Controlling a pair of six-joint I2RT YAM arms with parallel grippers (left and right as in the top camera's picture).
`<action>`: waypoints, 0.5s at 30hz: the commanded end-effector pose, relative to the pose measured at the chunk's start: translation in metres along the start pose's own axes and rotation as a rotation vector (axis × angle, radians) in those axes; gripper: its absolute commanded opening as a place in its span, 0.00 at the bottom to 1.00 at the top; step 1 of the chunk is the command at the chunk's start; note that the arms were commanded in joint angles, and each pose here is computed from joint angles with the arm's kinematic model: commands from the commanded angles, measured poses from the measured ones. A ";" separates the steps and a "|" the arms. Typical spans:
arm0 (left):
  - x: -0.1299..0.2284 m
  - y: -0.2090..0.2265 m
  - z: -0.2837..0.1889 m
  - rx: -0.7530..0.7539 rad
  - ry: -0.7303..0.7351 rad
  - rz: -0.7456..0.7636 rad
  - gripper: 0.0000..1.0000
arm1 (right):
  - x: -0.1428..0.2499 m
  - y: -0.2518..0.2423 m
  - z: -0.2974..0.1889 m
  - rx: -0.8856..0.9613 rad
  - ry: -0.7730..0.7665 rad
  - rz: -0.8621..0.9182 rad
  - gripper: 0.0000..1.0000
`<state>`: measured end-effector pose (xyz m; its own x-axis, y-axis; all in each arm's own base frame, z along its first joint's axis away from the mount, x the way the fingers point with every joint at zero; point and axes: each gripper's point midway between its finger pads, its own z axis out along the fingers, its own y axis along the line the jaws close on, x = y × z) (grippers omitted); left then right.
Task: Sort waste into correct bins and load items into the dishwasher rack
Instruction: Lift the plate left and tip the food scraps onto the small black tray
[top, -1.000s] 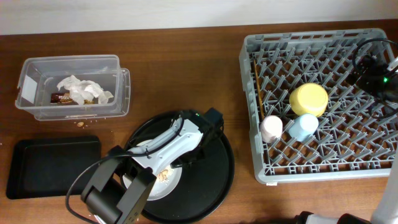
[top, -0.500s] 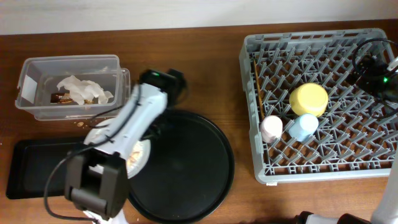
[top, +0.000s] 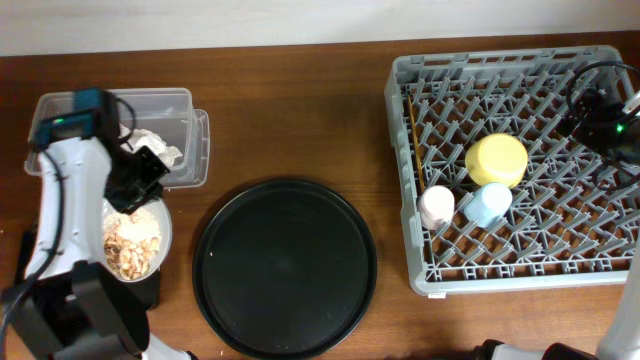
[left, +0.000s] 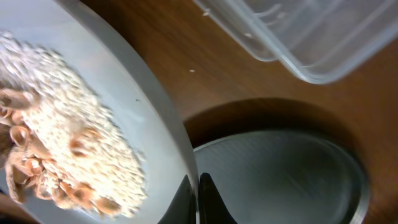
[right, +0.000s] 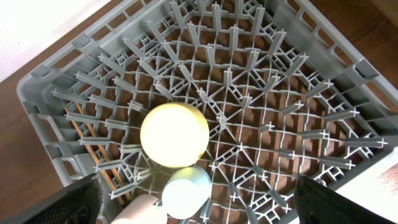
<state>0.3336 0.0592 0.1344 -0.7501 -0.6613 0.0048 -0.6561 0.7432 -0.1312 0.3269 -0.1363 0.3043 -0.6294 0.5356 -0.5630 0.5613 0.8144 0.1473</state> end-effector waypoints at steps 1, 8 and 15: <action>-0.004 -0.009 -0.025 0.240 0.020 0.066 0.01 | -0.002 -0.002 0.000 0.007 -0.005 0.005 0.99; -0.019 0.032 -0.050 0.481 0.042 -0.039 0.01 | -0.002 -0.002 0.000 0.007 -0.005 0.005 0.99; -0.033 0.062 -0.087 0.803 -0.031 -0.127 0.01 | -0.002 -0.002 0.000 0.007 -0.005 0.005 0.99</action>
<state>0.3050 0.1305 0.1783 -0.6539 -0.7446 0.1344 -0.6260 0.4327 -0.6487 0.3268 -0.1363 0.3042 -0.6298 0.5354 -0.5628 0.5613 0.8145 0.1467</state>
